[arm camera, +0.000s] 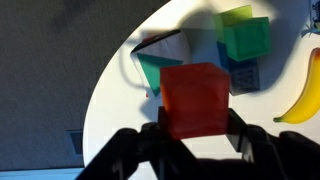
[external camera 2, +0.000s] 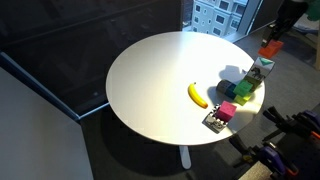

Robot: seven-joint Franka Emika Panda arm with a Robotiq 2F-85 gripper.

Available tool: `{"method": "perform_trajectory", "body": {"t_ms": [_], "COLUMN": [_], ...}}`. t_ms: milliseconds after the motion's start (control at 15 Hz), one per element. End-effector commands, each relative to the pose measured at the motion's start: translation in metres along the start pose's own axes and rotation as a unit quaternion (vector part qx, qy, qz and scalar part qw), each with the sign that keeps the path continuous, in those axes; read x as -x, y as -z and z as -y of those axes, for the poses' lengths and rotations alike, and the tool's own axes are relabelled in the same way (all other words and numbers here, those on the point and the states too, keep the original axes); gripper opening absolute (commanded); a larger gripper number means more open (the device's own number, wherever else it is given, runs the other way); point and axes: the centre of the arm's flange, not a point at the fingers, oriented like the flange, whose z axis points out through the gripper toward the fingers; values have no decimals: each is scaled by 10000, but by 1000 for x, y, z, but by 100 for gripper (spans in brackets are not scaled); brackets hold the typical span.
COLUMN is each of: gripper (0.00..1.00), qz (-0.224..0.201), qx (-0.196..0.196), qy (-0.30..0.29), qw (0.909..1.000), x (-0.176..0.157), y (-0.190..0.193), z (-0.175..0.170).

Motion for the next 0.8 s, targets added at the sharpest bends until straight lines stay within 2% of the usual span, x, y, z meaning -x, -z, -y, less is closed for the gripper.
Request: {"method": "perform_trajectory", "body": {"t_ms": [0, 400, 733], "gripper": [33, 33, 33], "qz": [7, 53, -73], "qx": [-43, -39, 54], "qy": [-9, -76, -64], "qw": [10000, 9999, 9999], "x": [-1, -6, -11], "y": [-7, -23, -32], "z": [-14, -18, -21]}}
